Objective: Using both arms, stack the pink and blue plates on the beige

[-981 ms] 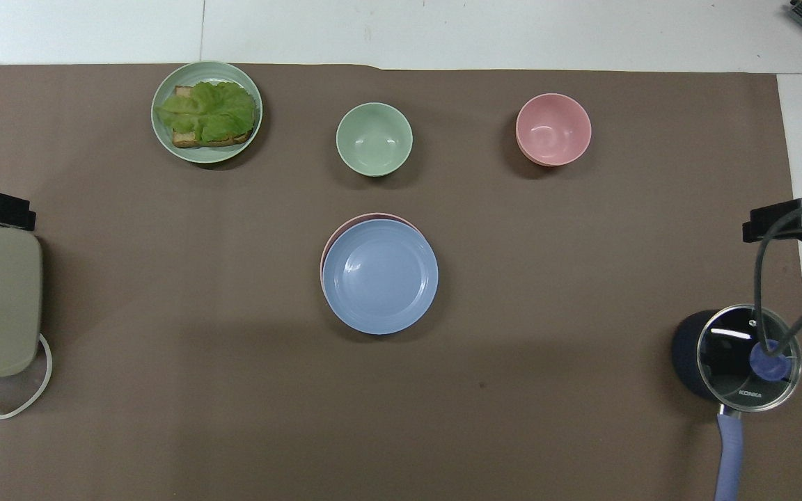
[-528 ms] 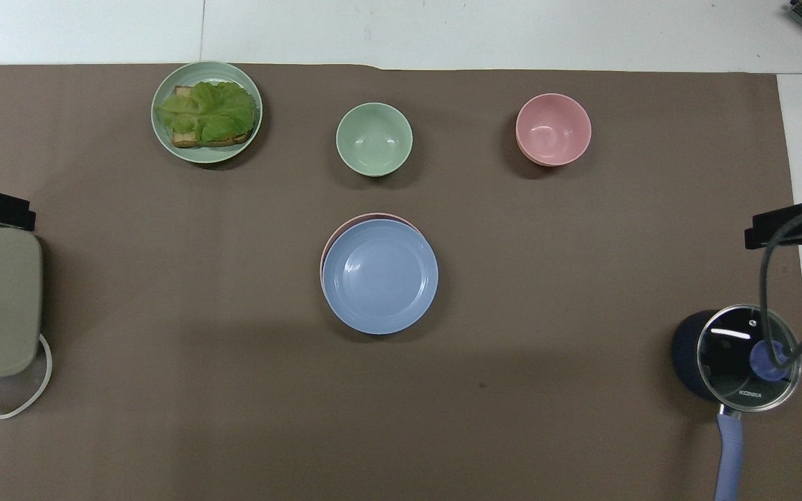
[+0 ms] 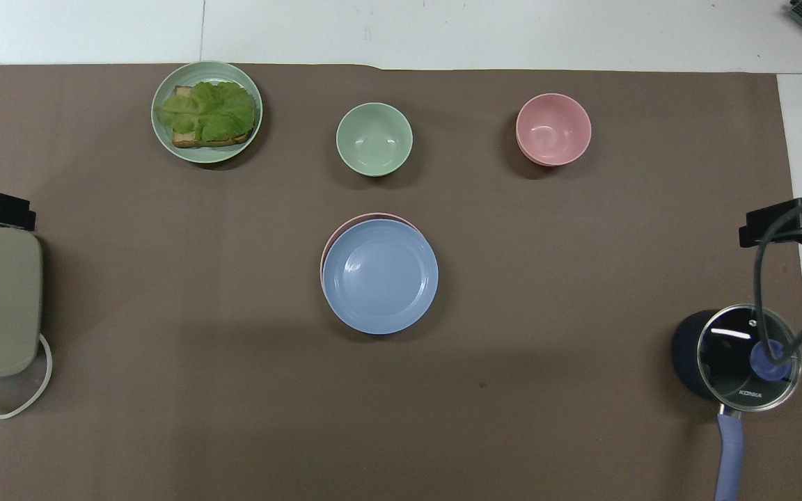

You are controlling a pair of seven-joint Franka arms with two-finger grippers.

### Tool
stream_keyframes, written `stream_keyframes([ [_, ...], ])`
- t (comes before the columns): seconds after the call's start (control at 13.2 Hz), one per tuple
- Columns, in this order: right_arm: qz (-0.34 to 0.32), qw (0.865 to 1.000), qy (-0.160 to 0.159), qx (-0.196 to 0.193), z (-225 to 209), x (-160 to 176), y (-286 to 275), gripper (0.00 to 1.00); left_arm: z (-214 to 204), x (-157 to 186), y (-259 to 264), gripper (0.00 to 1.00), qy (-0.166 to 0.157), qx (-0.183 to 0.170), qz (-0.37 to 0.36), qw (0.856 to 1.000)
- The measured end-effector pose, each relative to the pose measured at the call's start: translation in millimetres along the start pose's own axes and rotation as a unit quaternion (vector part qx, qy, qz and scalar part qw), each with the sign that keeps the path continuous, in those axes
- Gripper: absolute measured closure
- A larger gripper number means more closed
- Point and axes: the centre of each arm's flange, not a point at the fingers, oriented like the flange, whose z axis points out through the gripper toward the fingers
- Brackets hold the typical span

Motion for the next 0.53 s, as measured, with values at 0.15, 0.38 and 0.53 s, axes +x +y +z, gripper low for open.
stream_keyframes([
  [0.15,0.004,1.0,0.0,0.0,-1.2,-0.7,-2.8,0.0,0.0,0.0,0.0,0.0,0.0,0.0,0.0,1.0],
  [0.38,0.003,1.0,0.0,0.0,-1.9,-0.9,-5.6,0.0,0.0,0.0,0.0,0.0,0.0,0.0,0.0,1.0],
  [0.53,0.005,1.0,0.001,0.0,-2.4,-0.8,-2.9,0.0,0.0,0.0,0.0,0.0,0.0,0.0,0.0,1.0],
])
